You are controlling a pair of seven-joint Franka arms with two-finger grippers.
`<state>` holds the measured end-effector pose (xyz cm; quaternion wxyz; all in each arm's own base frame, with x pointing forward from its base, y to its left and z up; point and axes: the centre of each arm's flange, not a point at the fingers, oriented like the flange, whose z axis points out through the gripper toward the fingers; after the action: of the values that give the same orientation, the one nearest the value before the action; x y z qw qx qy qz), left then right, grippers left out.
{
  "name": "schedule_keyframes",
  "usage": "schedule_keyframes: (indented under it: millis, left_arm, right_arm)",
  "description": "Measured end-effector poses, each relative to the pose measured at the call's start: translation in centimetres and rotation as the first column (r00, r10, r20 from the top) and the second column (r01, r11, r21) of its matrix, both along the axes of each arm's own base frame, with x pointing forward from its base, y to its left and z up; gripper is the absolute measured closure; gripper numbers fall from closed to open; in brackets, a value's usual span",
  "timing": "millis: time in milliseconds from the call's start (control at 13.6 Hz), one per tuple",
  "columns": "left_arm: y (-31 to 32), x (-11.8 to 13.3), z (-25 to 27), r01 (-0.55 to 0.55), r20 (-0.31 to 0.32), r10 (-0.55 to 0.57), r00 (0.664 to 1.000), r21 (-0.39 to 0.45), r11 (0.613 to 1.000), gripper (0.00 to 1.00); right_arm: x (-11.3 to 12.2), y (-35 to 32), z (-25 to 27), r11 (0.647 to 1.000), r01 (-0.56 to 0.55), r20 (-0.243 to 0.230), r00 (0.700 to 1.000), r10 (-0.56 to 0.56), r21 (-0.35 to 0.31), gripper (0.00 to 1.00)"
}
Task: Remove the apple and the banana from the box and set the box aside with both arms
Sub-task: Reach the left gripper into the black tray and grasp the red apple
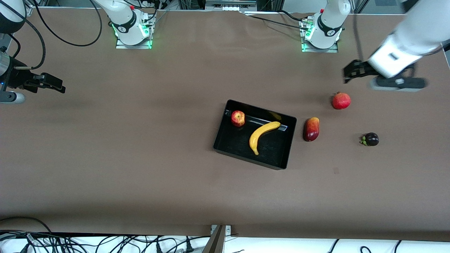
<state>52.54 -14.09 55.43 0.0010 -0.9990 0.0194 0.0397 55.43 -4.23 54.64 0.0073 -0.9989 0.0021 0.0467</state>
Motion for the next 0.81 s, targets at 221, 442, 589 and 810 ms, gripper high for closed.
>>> schedule_keyframes:
  millis: [221, 442, 589, 810]
  left_arm:
    - [-9.9, 0.0, -5.6, -0.03, 0.002, 0.03, 1.0, -0.015, 0.999, 0.0]
    - [-18.4, -0.2, -12.2, -0.054, 0.025, 0.056, 0.998, -0.062, 0.997, 0.0]
    - [-23.0, -0.6, -17.4, -0.068, 0.04, 0.072, 0.997, -0.105, 0.992, 0.0]
    - [-28.0, -2.0, -25.1, -0.046, 0.04, 0.052, 0.998, -0.145, 0.988, 0.0]
  right_arm:
    - [0.0, 0.0, 0.0, 1.0, 0.0, 0.0, 1.0, 0.0, 0.0, 0.0]
    - [0.0, 0.0, 0.0, 1.0, 0.0, 0.0, 1.0, 0.0, 0.0, 0.0]
    - [0.0, 0.0, 0.0, 1.0, 0.0, 0.0, 1.0, 0.0, 0.0, 0.0]
    - [0.0, 0.0, 0.0, 1.0, 0.0, 0.0, 1.0, 0.0, 0.0, 0.0]
